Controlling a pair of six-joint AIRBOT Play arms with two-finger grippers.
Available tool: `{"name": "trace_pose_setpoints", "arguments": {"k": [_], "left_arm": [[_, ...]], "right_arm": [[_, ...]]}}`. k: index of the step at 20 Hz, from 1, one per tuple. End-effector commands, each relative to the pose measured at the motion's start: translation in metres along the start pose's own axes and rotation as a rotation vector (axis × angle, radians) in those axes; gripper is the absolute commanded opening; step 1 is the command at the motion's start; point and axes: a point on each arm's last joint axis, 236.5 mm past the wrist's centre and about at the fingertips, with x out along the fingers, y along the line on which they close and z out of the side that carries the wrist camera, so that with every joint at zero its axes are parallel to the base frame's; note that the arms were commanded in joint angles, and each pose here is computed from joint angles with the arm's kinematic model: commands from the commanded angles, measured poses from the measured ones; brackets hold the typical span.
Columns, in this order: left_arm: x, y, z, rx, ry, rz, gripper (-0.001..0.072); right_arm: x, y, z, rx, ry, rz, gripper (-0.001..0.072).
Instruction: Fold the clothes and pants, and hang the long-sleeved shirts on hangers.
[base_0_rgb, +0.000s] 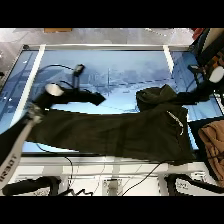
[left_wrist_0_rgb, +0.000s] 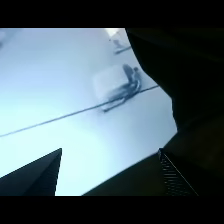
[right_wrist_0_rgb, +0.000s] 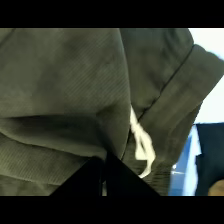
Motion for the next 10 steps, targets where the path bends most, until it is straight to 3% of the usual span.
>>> {"name": "trace_pose_setpoints", "arguments": {"k": [1, 6, 8, 10], "left_arm": [[0.064, -0.027, 0.015, -0.087, -0.176, 0.078, 0.0699], [0.135, -0.083, -0.009, -0.120, -0.085, -0.049, 0.0693], [0.154, -0.084, -0.006, -0.125, -0.066, -0.075, 0.0619], [0.170, -0.080, -0.014, -0.085, -0.007, -0.102, 0.0604]], "right_arm": [[0.020, 0.000, -0.029, 0.056, 0.002, 0.034, 0.0027], [0.033, -0.006, -0.035, 0.056, 0.012, 0.011, 0.0027], [0.033, -0.006, -0.035, 0.056, 0.012, 0.011, 0.0027], [0.033, -0.006, -0.035, 0.056, 0.013, 0.011, 0.0027]]}}
